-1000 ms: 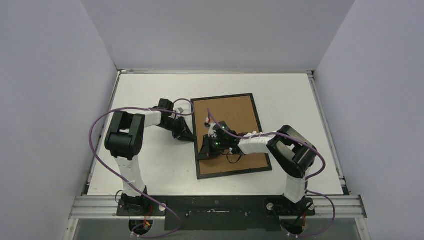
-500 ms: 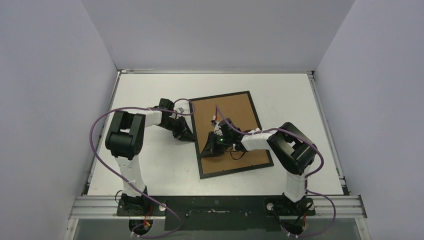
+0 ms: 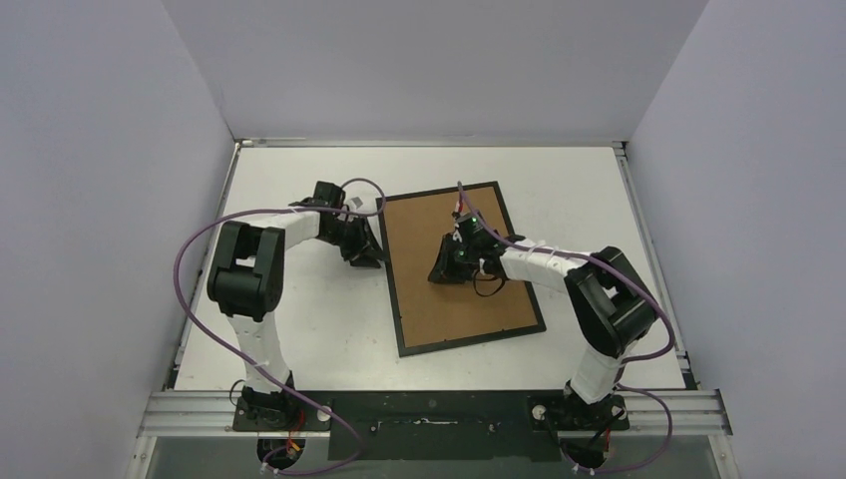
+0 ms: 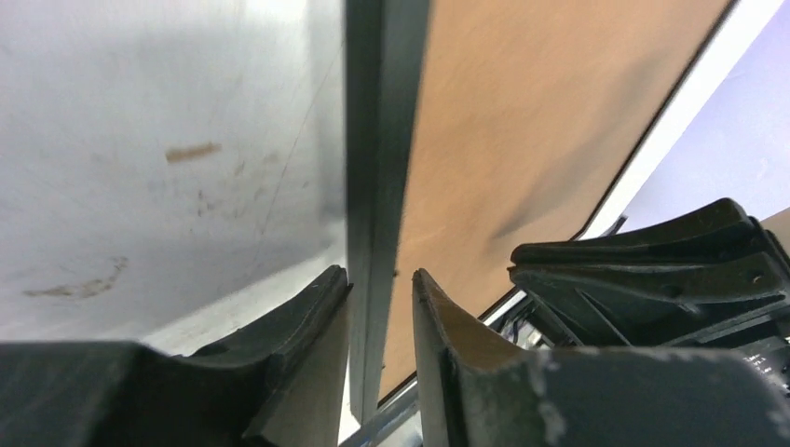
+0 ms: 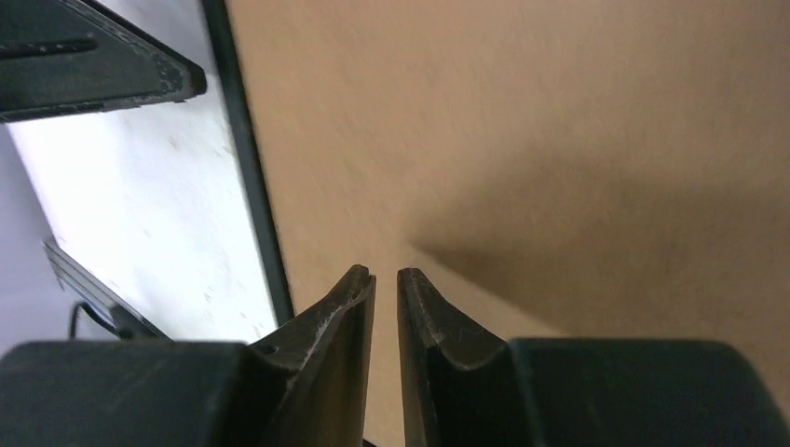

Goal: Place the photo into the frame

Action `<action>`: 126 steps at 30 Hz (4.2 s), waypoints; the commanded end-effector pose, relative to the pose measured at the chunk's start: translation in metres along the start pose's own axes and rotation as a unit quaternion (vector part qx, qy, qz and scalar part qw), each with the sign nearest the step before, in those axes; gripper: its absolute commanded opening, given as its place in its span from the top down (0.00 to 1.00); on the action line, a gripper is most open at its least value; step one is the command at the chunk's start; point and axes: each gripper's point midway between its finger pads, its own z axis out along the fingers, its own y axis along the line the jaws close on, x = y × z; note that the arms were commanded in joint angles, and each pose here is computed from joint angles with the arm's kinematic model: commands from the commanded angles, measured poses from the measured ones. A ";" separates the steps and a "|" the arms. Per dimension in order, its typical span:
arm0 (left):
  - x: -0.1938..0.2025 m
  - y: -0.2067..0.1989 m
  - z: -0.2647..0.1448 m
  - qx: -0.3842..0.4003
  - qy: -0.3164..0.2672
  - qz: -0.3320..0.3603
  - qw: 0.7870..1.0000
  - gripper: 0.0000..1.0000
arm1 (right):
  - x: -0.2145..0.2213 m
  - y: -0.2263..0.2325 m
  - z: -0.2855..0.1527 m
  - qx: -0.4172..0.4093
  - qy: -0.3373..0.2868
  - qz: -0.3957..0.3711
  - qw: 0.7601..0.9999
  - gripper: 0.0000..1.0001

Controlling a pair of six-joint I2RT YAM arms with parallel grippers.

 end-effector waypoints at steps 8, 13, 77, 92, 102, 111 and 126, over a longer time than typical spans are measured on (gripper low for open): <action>-0.077 -0.032 -0.021 0.032 -0.066 0.034 0.997 0.67 | -0.083 0.093 0.019 -0.115 -0.058 -0.016 0.992 0.90; -0.073 -0.018 -0.004 0.010 -0.041 0.043 0.998 0.64 | -0.081 0.106 0.040 -0.142 -0.028 -0.019 0.989 0.93; -0.049 0.056 0.017 -0.116 0.005 0.010 0.993 0.93 | 0.012 -0.057 0.084 0.090 0.088 -0.054 0.991 1.00; -0.122 -0.051 -0.047 0.102 -0.124 0.041 0.986 0.70 | -0.144 0.114 0.044 -0.164 -0.088 -0.013 0.982 1.00; -0.156 -0.041 -0.016 0.090 -0.120 0.011 0.989 0.69 | -0.158 0.119 0.080 -0.179 -0.083 0.031 0.980 1.00; -0.149 -0.004 0.016 0.000 -0.087 0.002 0.996 0.80 | -0.157 0.117 0.099 -0.188 -0.079 0.058 0.977 1.00; -0.137 0.030 0.026 -0.074 -0.067 -0.007 0.995 0.90 | -0.158 0.115 0.104 -0.200 -0.089 0.070 0.973 1.00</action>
